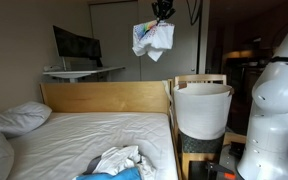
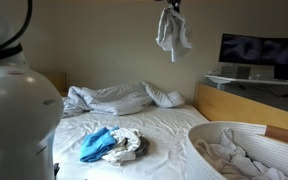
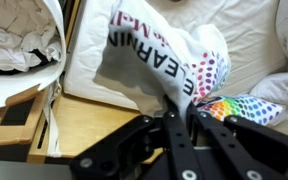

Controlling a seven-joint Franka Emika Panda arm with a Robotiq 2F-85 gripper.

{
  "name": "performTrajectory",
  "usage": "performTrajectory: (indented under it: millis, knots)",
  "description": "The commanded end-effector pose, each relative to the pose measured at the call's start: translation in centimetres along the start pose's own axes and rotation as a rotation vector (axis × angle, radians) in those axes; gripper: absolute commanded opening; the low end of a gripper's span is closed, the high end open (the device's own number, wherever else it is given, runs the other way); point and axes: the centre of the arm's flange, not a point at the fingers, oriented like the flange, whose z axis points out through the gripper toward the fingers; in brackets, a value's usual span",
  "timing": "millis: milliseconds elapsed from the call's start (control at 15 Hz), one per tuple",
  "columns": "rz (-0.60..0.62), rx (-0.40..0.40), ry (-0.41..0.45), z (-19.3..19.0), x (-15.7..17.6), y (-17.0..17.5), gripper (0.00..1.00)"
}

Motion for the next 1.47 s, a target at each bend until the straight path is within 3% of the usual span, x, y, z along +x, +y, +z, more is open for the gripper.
performTrajectory:
  millis: [0, 333, 400, 533, 733, 933, 1133, 1400]
  knots:
    - [-0.082, 0.026, -0.057, -1.4, -8.9, -4.8, 0.09]
    - [-0.213, 0.009, -0.048, -2.1, -22.2, -11.0, 0.07]
    - [-0.235, 0.009, -0.044, -2.1, -25.0, -12.2, 0.35]
    - [-0.237, 0.027, -0.021, -2.5, -29.9, -14.1, 0.42]
    - [-0.189, 0.082, 0.064, -3.8, -32.9, -15.9, 0.60]
    - [-0.142, 0.138, 0.134, -4.4, -32.4, -16.3, 0.79]
    - [-0.095, 0.174, 0.174, -5.0, -28.4, -15.8, 0.98]
    - [-0.006, 0.120, 0.185, -3.9, -20.2, -12.1, 1.00]
